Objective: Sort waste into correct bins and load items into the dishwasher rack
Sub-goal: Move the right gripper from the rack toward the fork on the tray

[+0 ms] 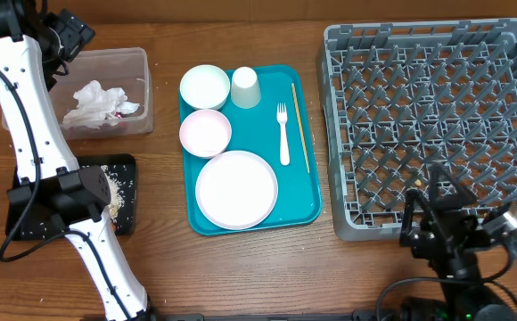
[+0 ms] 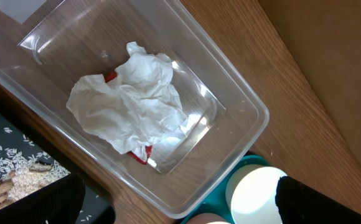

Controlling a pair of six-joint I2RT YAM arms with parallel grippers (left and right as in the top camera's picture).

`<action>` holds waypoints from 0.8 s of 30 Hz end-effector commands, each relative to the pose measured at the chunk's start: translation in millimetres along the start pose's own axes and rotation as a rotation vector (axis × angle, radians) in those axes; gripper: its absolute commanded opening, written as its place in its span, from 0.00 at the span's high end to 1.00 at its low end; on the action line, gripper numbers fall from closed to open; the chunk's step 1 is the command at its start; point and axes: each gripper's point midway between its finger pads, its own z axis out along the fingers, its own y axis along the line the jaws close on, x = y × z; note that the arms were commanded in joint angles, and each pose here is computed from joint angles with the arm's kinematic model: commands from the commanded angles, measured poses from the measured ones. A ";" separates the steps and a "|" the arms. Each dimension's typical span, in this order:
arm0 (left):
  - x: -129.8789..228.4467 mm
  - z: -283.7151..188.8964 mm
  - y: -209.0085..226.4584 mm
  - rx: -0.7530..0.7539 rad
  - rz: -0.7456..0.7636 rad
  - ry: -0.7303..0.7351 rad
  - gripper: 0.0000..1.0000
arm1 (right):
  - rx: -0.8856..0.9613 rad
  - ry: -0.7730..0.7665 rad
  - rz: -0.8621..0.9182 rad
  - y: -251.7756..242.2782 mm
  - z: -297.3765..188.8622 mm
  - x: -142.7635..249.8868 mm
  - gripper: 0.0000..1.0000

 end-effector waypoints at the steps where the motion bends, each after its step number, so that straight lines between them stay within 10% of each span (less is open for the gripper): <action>1: 2.0 -0.1 -0.5 -0.007 -0.015 0.001 0.00 | -0.009 0.036 -0.100 22.1 22.2 -25.5 0.00; 15: 2.1 0.0 -0.7 -0.007 -0.015 0.001 0.00 | -0.100 0.528 -0.035 -5.1 142.3 -9.2 0.00; 24: 2.2 0.0 -1.1 -0.006 -0.014 0.001 0.00 | -0.094 0.739 0.503 -53.9 170.8 55.3 0.00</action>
